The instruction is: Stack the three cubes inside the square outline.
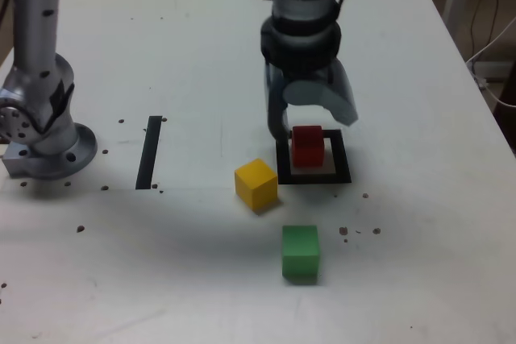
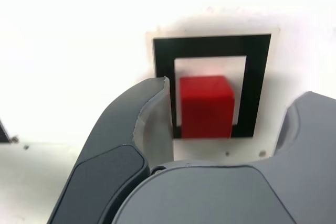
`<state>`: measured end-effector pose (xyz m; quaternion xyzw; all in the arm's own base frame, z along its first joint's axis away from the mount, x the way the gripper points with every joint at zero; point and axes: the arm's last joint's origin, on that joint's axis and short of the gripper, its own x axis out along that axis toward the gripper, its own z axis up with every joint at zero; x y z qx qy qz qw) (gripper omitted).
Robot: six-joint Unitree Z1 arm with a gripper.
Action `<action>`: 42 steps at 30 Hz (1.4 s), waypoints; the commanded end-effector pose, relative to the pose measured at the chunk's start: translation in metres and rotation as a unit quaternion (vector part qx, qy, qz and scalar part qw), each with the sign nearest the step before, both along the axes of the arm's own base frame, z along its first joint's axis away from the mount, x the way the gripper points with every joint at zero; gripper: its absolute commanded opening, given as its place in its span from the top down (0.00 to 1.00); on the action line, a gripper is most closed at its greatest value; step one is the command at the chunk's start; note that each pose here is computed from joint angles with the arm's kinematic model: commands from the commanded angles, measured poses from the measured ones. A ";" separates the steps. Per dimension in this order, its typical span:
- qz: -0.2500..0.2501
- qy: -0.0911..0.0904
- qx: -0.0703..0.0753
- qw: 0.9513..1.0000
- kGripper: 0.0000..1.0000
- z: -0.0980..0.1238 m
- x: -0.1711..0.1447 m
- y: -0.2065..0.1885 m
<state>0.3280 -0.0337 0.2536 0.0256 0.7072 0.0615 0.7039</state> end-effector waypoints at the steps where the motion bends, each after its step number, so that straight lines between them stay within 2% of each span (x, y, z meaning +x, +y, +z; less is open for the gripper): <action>1: 0.011 -0.014 -0.003 1.000 0.01 0.013 -0.012 -0.008; 6: 0.061 -0.021 -0.010 0.998 0.01 0.022 -0.031 -0.027; 10: 0.109 -0.009 -0.022 0.994 0.02 0.020 -0.047 -0.043; 17: 0.173 0.015 -0.032 0.984 0.04 0.008 -0.061 -0.059; 21: 0.187 0.028 -0.043 0.981 0.06 -0.002 -0.063 -0.060; 28: 0.194 0.047 -0.062 0.978 0.08 -0.022 -0.060 -0.064; 34: 0.198 0.059 -0.066 0.976 0.11 -0.036 -0.055 -0.062; 42: 0.204 0.067 -0.071 0.974 0.26 -0.043 -0.048 -0.052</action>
